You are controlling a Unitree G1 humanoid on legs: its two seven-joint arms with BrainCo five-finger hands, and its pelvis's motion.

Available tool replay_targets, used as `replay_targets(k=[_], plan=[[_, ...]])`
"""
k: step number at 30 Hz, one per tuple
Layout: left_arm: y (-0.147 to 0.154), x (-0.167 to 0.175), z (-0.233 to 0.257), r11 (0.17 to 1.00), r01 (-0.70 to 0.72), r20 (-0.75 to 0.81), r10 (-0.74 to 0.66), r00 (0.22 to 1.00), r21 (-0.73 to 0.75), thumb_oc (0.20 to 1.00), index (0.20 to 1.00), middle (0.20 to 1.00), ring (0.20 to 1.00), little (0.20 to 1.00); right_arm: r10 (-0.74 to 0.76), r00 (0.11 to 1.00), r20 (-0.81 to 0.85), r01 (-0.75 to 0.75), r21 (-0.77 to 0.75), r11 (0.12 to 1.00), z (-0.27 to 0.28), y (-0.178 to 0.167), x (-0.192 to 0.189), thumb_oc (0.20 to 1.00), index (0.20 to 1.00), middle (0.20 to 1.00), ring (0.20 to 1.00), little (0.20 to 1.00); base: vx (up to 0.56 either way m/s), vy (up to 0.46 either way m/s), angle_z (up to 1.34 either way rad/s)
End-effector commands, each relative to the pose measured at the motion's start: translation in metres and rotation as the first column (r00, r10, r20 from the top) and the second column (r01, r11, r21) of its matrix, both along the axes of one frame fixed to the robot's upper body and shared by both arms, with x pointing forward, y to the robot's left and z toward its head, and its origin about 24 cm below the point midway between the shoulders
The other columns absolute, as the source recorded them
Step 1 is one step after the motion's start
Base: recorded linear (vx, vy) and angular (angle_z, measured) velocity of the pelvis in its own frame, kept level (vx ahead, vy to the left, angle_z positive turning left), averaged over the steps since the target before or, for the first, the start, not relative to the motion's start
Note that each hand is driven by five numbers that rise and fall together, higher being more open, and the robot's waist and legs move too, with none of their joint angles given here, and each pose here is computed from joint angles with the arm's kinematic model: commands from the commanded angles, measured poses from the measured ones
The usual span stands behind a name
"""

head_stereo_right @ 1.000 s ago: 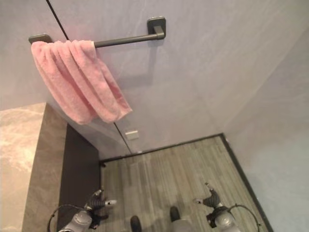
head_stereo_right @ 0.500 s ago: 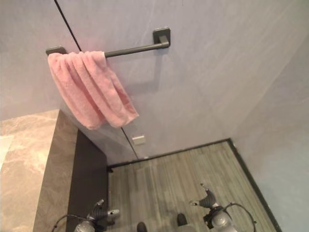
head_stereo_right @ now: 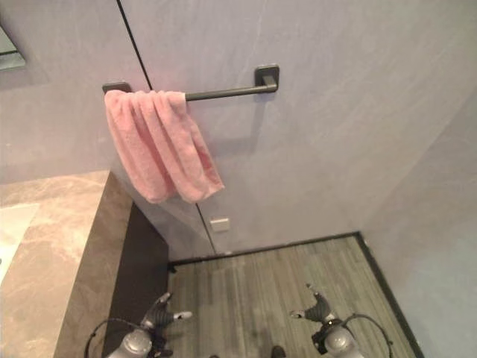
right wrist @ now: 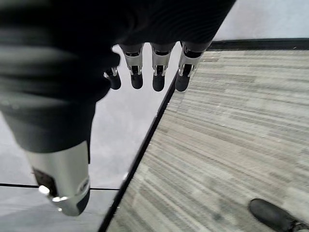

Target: Put brush and paste in cup on sink, flatten towel.

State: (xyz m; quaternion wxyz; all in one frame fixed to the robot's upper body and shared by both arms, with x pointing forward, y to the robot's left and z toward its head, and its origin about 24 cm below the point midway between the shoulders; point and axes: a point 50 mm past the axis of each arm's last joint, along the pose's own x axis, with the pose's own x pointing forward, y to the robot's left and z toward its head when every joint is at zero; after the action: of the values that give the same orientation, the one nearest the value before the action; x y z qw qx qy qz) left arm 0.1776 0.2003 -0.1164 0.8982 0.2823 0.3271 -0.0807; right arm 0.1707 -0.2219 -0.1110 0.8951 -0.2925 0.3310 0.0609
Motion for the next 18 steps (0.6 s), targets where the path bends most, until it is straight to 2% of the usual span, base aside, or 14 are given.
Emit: replay_targets(k=[1,2,3,4,6,12,18], plan=[[0.008,0.046,0.046,0.990,0.130,0.210,-0.138,0.968,0.049,1.000,1.000,1.000,1.000,1.000,-0.039,0.992,0.123,0.030,0.075,0.997,0.020,0.004,0.031,1.000,1.000,1.000,1.000,1.000,-0.01,0.020,0.08],[0.004,0.065,0.082,0.978,0.204,0.338,-0.203,0.919,0.033,1.000,1.000,1.000,1.000,1.000,-0.041,0.984,0.172,0.024,0.097,0.995,0.032,0.003,0.044,1.000,1.000,1.000,1.000,1.000,0.00,0.012,0.06],[0.005,0.065,0.082,0.979,0.203,0.336,-0.203,0.920,0.033,1.000,1.000,1.000,1.000,1.000,-0.040,0.984,0.171,0.024,0.098,0.995,0.032,0.003,0.044,1.000,1.000,1.000,1.000,1.000,0.00,0.015,0.04],[0.008,0.075,0.111,0.968,0.245,0.422,-0.243,0.873,0.052,1.000,1.000,1.000,1.000,1.000,-0.021,0.977,0.211,-0.003,0.113,0.994,0.043,0.005,0.054,1.000,1.000,1.000,1.000,1.000,0.00,0.000,0.00],[0.012,0.087,0.142,0.970,0.243,0.533,-0.220,0.817,0.028,1.000,1.000,1.000,1.000,1.000,0.009,0.957,0.290,-0.055,0.150,0.987,0.063,0.014,0.073,1.000,1.000,1.000,1.000,1.000,0.00,0.002,0.03],[0.028,0.094,0.198,0.981,0.193,0.698,-0.120,0.706,-0.028,1.000,1.000,1.000,1.000,1.000,0.031,0.889,0.457,-0.135,0.197,0.971,0.111,0.032,0.111,1.000,1.000,1.000,1.000,1.000,0.00,0.002,0.02],[0.051,0.094,0.249,0.977,0.212,0.787,-0.134,0.602,0.004,1.000,1.000,1.000,1.000,1.000,0.080,0.826,0.557,-0.216,0.182,0.959,0.149,0.050,0.147,1.000,1.000,1.000,1.000,1.000,-0.03,0.001,0.10]])
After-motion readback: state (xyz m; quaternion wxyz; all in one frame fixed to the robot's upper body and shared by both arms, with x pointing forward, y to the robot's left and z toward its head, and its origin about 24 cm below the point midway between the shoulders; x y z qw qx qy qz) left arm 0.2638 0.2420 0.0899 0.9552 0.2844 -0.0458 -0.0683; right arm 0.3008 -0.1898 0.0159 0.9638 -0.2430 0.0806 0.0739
